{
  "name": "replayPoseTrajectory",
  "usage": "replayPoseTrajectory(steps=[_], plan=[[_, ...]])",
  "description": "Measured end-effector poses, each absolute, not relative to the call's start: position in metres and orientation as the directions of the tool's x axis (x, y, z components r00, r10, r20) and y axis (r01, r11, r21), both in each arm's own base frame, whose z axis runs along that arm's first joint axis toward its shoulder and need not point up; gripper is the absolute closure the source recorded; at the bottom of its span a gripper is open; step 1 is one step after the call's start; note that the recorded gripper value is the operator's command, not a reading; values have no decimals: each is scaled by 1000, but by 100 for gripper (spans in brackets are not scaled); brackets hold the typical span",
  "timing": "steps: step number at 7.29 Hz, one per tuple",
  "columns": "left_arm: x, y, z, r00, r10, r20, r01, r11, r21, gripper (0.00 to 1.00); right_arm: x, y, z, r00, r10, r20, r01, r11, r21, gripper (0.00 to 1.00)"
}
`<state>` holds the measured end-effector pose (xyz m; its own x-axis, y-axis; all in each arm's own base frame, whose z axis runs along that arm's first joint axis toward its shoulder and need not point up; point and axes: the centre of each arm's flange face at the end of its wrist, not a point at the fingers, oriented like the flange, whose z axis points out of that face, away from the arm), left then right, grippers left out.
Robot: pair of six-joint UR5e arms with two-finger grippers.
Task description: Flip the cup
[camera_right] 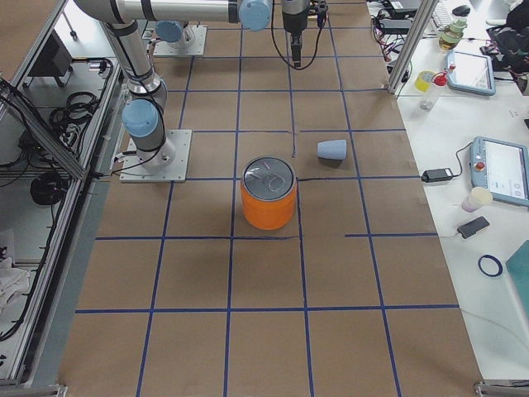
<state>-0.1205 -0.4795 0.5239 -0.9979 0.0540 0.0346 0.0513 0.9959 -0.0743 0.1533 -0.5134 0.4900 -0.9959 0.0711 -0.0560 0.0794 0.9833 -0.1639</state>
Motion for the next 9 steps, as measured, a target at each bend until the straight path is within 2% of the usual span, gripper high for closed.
replayPoseTrajectory(steps=[9], plan=[[-121, -480, 523, -998, 54, 36, 51, 996, -72, 0, 152, -513, 485, -998, 37, -48, 44, 988, -145, 0]])
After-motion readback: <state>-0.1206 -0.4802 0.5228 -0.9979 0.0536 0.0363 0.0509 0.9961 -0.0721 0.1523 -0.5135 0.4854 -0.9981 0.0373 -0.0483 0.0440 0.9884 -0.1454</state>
